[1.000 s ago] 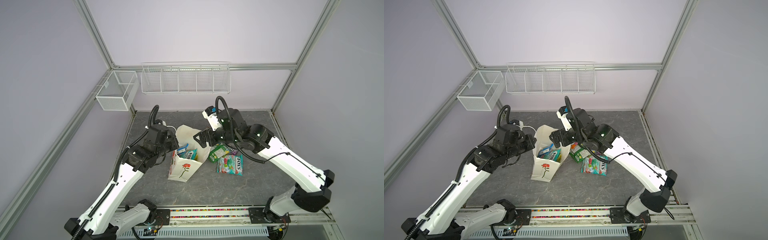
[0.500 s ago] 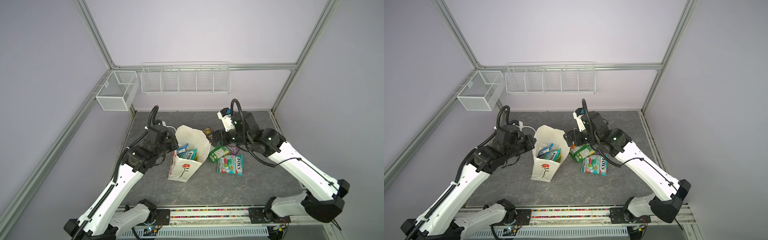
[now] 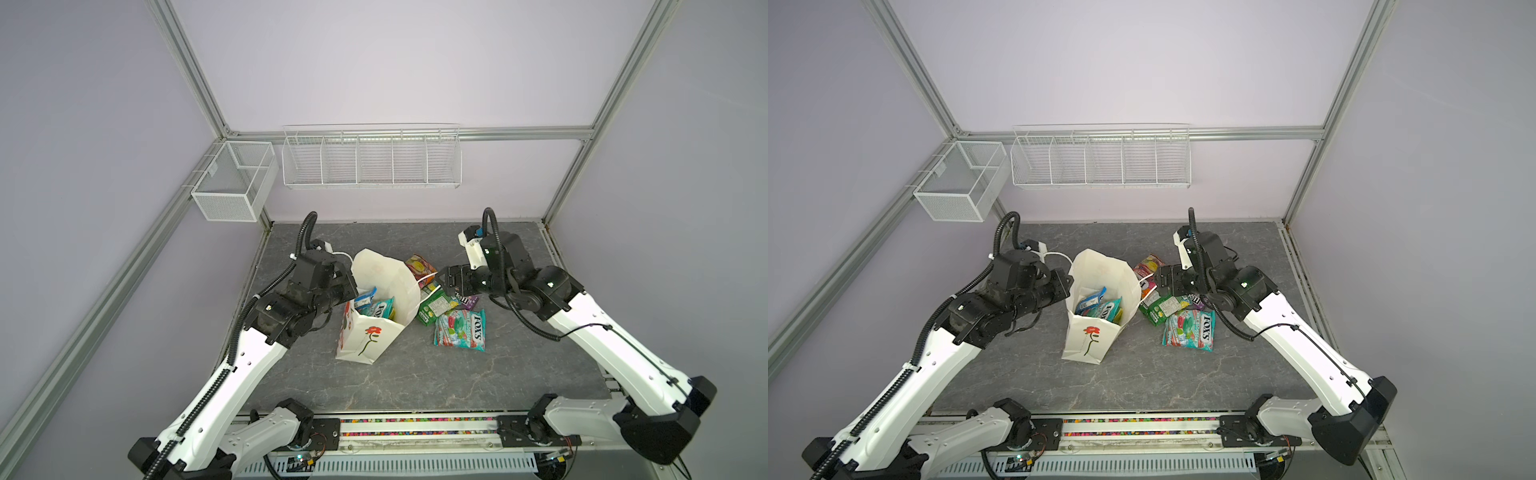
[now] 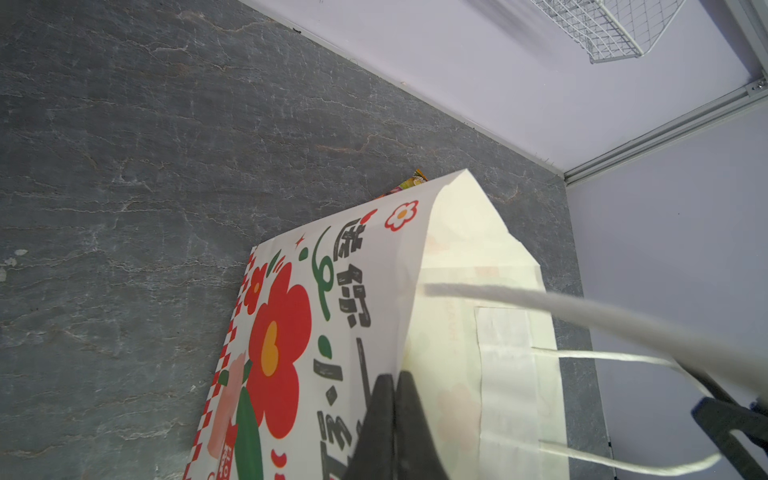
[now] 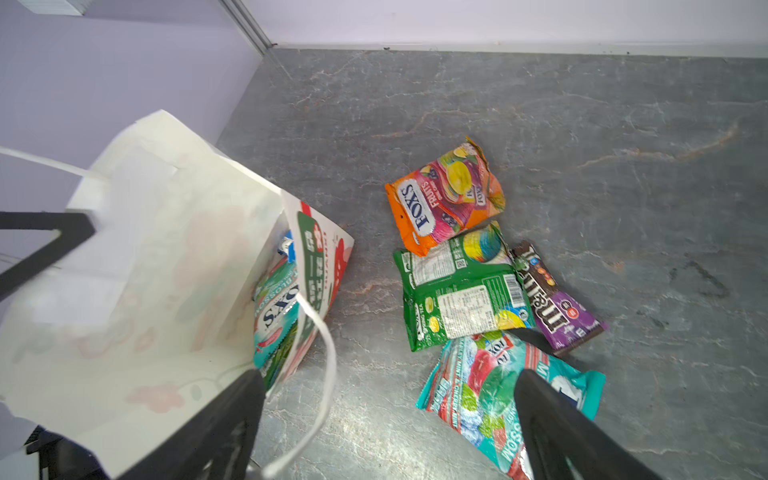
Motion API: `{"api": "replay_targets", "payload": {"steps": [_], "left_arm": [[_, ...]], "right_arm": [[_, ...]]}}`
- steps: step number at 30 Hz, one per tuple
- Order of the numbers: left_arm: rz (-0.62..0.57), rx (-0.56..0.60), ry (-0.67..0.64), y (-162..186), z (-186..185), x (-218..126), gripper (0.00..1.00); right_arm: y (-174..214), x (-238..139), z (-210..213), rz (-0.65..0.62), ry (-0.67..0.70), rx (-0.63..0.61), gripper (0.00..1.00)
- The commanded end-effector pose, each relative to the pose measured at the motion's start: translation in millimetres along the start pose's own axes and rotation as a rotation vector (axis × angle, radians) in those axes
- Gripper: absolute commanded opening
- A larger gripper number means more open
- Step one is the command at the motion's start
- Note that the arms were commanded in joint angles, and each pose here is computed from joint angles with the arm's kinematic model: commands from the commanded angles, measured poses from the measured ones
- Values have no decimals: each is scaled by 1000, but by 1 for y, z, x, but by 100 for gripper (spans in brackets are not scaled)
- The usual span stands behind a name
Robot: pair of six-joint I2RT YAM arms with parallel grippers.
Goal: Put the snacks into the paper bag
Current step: 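Raise the right gripper out of the bag and move it toward the remaining snacks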
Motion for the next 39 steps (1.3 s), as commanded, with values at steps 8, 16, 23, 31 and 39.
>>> {"api": "replay_targets", "payload": {"steps": [8, 16, 23, 31, 39], "left_arm": [[-48, -4, 31, -8, -6, -5, 0], [-46, -1, 27, -7, -5, -5, 0], [-43, 0, 22, -7, -4, -4, 0], [-43, 2, 20, -6, -4, -3, 0], [-40, -1, 20, -5, -3, 0, 0]], "right_arm": [[22, -5, -54, -18, 68, 117, 92], [41, 1, -88, 26, 96, 208, 91], [52, 7, -105, 60, 129, 253, 90], [65, 20, -127, 114, 189, 324, 89], [73, 25, -139, 115, 159, 405, 89]]}}
Point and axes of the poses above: each gripper's point midway between its finger pads, its own x axis out along the fingers, its own z axis along the line the jaws close on, y = z × x, the point moved 1 cm from there along -x, back along the fingers, and after that the axes turned 7 degrees about x, right-handed, at the moved point
